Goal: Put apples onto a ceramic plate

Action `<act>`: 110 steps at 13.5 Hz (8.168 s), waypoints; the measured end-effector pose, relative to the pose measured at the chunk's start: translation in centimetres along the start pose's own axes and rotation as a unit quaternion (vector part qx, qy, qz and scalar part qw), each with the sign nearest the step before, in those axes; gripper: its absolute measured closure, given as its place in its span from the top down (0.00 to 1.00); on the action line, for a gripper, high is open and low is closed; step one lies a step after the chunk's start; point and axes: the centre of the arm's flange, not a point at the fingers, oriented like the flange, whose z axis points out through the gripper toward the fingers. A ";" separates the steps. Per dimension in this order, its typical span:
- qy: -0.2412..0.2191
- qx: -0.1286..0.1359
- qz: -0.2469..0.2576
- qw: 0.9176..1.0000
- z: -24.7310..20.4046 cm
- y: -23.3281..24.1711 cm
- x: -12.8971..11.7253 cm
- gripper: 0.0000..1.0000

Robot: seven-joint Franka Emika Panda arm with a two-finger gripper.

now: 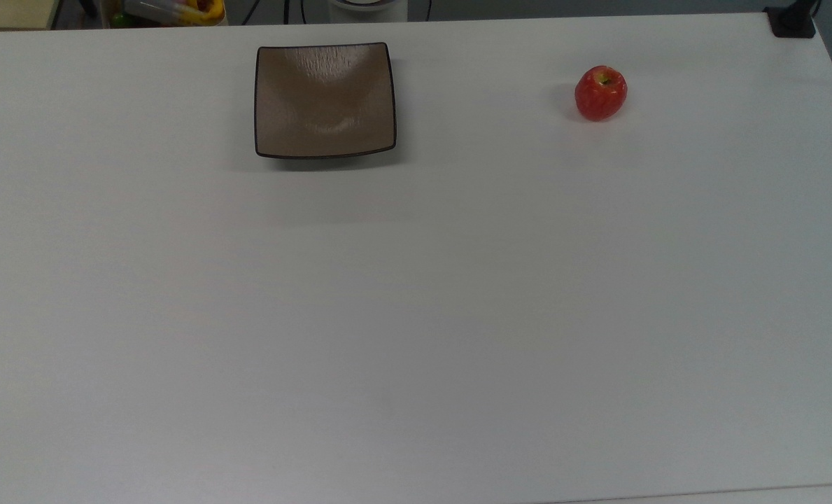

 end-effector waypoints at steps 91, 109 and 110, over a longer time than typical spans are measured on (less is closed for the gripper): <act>-0.085 -0.057 0.014 0.995 18.5 31.6 -5.8 0.74; -0.017 -0.041 0.042 0.998 1.1 31.3 -2.0 1.00; -0.002 -0.031 0.059 0.998 -1.6 30.9 -1.9 1.00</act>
